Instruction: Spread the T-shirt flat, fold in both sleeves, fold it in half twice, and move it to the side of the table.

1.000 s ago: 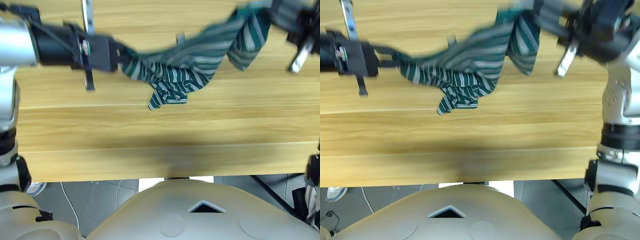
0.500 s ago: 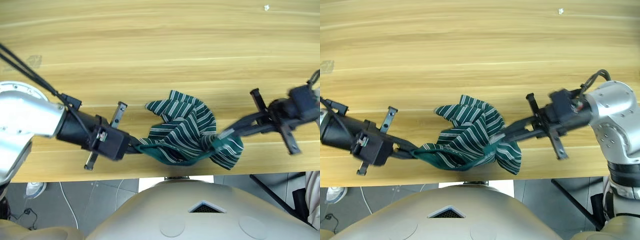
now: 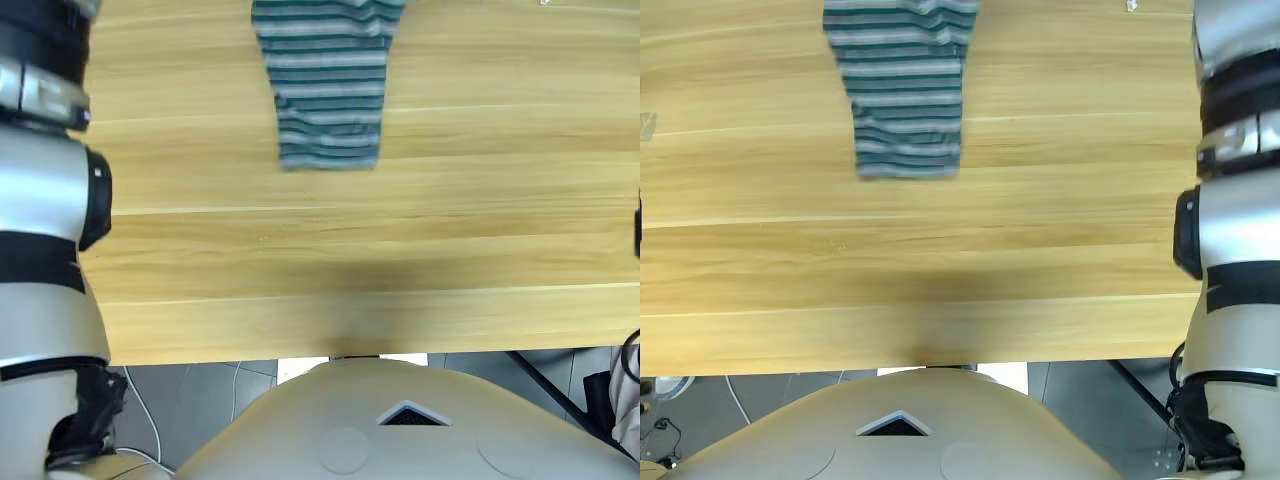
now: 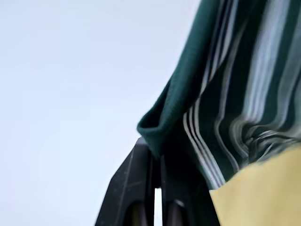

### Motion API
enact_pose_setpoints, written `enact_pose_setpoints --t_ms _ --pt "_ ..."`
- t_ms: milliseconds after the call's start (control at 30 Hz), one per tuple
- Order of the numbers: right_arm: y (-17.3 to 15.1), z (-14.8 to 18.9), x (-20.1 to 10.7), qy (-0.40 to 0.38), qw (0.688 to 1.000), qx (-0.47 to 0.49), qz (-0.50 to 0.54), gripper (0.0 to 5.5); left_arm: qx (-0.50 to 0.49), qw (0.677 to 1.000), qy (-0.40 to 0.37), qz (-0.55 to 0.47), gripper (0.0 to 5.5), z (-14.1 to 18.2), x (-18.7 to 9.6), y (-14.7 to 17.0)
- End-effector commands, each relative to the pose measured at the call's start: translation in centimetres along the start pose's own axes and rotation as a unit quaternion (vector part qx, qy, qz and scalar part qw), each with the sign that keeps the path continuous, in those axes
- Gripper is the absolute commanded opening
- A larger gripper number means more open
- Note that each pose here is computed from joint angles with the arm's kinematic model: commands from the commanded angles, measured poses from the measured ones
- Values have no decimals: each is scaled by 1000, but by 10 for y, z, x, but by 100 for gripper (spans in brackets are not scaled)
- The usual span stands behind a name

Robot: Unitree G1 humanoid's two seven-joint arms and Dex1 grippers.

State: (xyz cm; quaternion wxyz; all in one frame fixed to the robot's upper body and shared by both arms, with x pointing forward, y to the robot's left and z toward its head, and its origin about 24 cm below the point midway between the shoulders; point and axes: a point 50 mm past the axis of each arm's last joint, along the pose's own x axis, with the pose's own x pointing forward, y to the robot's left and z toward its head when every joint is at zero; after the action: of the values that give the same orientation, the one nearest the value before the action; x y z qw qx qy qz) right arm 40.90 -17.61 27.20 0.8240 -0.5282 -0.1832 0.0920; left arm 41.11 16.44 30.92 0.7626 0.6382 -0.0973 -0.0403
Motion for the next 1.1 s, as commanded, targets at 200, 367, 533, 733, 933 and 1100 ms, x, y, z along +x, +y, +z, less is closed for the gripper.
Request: enact_pose_setpoints --t_ms 200,367,533,733,933,1100 --pt "-37 2 7 -16 982 -151 -113 0 111 986 82 97 2 -38 -3 54" --pt "76 -14 -14 -78 979 -104 159 0 116 959 -10 -259 2 -48 -10 -95" --pt "184 -3 -110 -221 880 11 419 0 -66 844 -192 -496 2 -7 -128 -227" --pt "139 10 -148 -233 883 75 399 0 -62 857 -231 -456 2 14 -178 -179" --pt "141 26 -229 -240 767 97 587 0 -11 824 -242 -512 2 27 -233 -152" --pt "139 36 -253 -232 723 112 641 0 4 747 -248 -616 2 36 -290 -160"
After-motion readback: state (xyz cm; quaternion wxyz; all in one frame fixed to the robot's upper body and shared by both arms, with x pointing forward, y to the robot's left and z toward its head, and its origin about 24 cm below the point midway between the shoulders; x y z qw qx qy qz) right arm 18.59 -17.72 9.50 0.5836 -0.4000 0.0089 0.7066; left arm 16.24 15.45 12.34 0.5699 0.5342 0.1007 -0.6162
